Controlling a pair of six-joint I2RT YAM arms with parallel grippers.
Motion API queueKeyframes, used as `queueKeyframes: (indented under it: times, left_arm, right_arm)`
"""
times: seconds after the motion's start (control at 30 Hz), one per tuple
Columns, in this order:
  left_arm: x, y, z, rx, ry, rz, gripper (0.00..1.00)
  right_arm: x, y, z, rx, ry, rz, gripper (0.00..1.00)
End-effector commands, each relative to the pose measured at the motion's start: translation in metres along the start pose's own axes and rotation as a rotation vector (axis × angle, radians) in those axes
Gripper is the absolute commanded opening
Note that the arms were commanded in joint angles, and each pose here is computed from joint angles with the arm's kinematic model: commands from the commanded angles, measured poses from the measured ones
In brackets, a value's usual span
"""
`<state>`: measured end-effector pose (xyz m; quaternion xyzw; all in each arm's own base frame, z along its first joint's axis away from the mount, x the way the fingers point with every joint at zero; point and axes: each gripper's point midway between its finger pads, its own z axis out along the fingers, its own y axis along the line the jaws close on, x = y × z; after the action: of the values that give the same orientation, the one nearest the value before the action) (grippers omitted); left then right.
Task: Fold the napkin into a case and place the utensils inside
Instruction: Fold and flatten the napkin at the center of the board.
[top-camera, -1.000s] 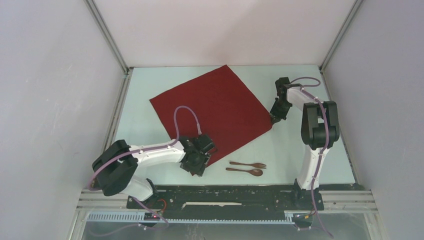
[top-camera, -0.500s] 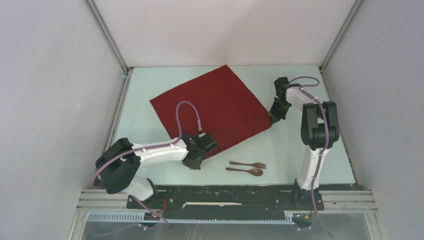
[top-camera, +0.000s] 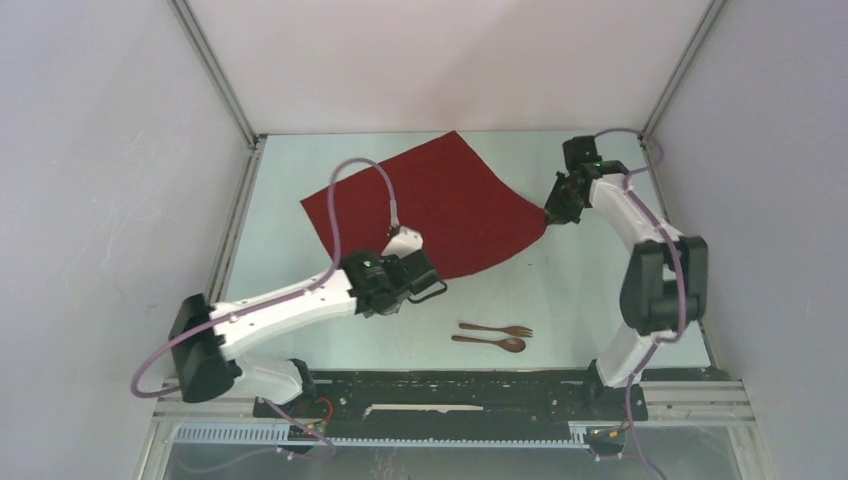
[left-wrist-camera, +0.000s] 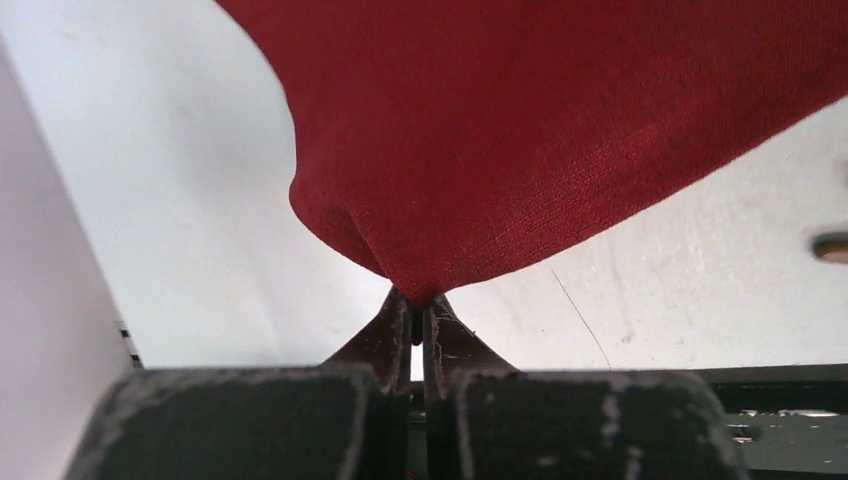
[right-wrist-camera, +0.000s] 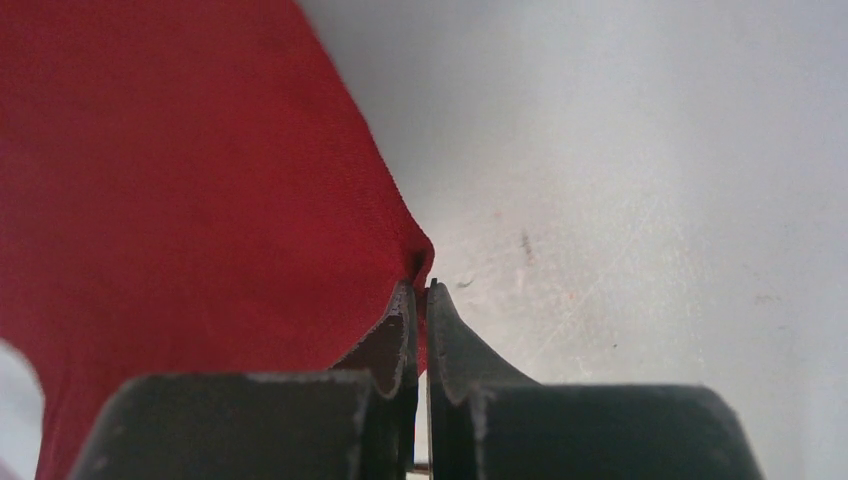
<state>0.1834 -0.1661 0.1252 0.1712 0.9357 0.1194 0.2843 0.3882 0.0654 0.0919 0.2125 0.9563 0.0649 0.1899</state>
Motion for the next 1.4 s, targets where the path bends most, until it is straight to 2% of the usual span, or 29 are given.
queueKeyframes:
  times: [0.0, 0.2, 0.37, 0.5, 0.63, 0.73, 0.87, 1.13, 1.17, 1.3, 1.37]
  left_arm:
    - [-0.042, 0.064, -0.057, -0.129, -0.208, -0.118, 0.0]
    - [-0.091, 0.117, -0.137, -0.098, -0.469, -0.194, 0.0]
    - [-0.124, 0.165, -0.206, -0.072, -0.672, -0.271, 0.0]
    - [-0.146, 0.199, -0.25, -0.1, -0.775, -0.316, 0.0]
    - [-0.167, 0.214, -0.279, -0.103, -0.84, -0.336, 0.0]
    - [-0.177, 0.219, -0.27, -0.123, -0.812, -0.34, 0.0]
    - [-0.18, 0.221, -0.216, -0.108, -0.677, -0.388, 0.0]
    - [-0.171, 0.23, -0.075, -0.159, -0.325, -0.4, 0.0]
    - [-0.17, 0.235, -0.061, -0.184, -0.289, -0.406, 0.0]
    - [-0.173, 0.267, -0.024, -0.299, -0.215, -0.463, 0.0]
    - [-0.188, 0.274, -0.007, -0.292, -0.226, -0.467, 0.0]
  right_arm:
    - [-0.046, 0.046, -0.106, -0.275, -0.303, -0.072, 0.0]
    - [-0.067, 0.073, -0.249, -0.536, -0.659, -0.165, 0.0]
    - [-0.062, 0.082, -0.355, -0.684, -0.877, -0.245, 0.0]
    - [-0.06, 0.087, -0.417, -0.755, -1.0, -0.27, 0.0]
    - [-0.072, 0.1, -0.435, -0.785, -1.021, -0.27, 0.0]
    - [-0.088, 0.115, -0.424, -0.796, -1.002, -0.264, 0.0]
    - [-0.114, 0.141, -0.38, -0.788, -0.949, -0.265, 0.0]
    - [-0.166, 0.201, -0.225, -0.736, -0.728, -0.285, 0.0]
    - [-0.172, 0.21, -0.192, -0.719, -0.681, -0.287, 0.0]
    - [-0.192, 0.24, -0.139, -0.732, -0.615, -0.287, 0.0]
    - [-0.199, 0.251, -0.113, -0.739, -0.601, -0.281, 0.0]
